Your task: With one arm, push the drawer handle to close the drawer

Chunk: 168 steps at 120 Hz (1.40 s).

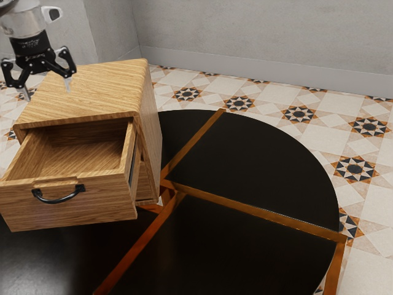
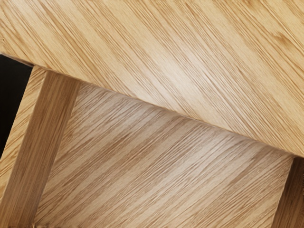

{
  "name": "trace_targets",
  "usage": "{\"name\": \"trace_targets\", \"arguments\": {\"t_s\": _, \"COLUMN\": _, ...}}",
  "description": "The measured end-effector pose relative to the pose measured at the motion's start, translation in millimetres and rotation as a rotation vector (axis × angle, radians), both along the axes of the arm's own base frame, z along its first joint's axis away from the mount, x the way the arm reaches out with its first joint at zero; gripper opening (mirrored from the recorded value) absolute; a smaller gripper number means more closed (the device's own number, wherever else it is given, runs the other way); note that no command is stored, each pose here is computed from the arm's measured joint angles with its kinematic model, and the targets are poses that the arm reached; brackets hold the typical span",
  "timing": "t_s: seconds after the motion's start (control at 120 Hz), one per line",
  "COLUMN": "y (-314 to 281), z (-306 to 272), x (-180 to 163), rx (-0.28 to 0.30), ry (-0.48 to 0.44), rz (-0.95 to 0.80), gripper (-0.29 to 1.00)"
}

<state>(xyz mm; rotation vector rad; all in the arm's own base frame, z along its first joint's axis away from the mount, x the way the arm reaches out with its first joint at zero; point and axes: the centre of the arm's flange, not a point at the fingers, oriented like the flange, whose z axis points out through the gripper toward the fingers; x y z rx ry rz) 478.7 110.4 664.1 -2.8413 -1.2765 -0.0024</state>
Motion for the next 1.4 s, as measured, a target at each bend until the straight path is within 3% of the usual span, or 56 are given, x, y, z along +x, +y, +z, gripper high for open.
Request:
{"name": "trace_targets", "arguments": {"t_s": 0.125, "y": -1.7, "z": 8.6, "x": -16.7, "rx": 0.011, "ry": -0.047, "rz": 0.134, "gripper": 0.70}}
{"name": "trace_targets", "arguments": {"t_s": 0.2, "y": -7.3, "z": 9.7, "x": -55.3, "rx": -0.006, "ry": -0.068, "rz": 0.196, "gripper": 0.70}}
{"name": "trace_targets", "arguments": {"t_s": 0.383, "y": -86.0, "z": -5.4, "x": -125.0, "rx": -0.001, "ry": -0.101, "rz": 0.177, "gripper": 0.69}}
{"name": "trace_targets", "arguments": {"t_s": 0.483, "y": -93.2, "z": -29.7, "x": -136.7, "rx": 0.001, "ry": -0.071, "rz": 0.174, "gripper": 0.64}}
{"name": "trace_targets", "arguments": {"t_s": 0.675, "y": -123.2, "z": -65.8, "x": -191.9, "rx": 0.025, "ry": -0.095, "rz": 0.099, "gripper": 0.23}}
{"name": "trace_targets", "arguments": {"t_s": 0.783, "y": -134.0, "z": -95.3, "x": -197.4, "rx": 0.032, "ry": -0.066, "rz": 0.047, "gripper": 0.09}}
{"name": "trace_targets", "arguments": {"t_s": 0.925, "y": -144.5, "z": -124.6, "x": -202.1, "rx": 0.034, "ry": -0.066, "rz": -0.018, "gripper": -0.01}}
{"name": "trace_targets", "arguments": {"t_s": 1.4, "y": -149.3, "z": -160.9, "x": -200.3, "rx": 0.089, "ry": -0.164, "rz": -0.188, "gripper": -0.08}}
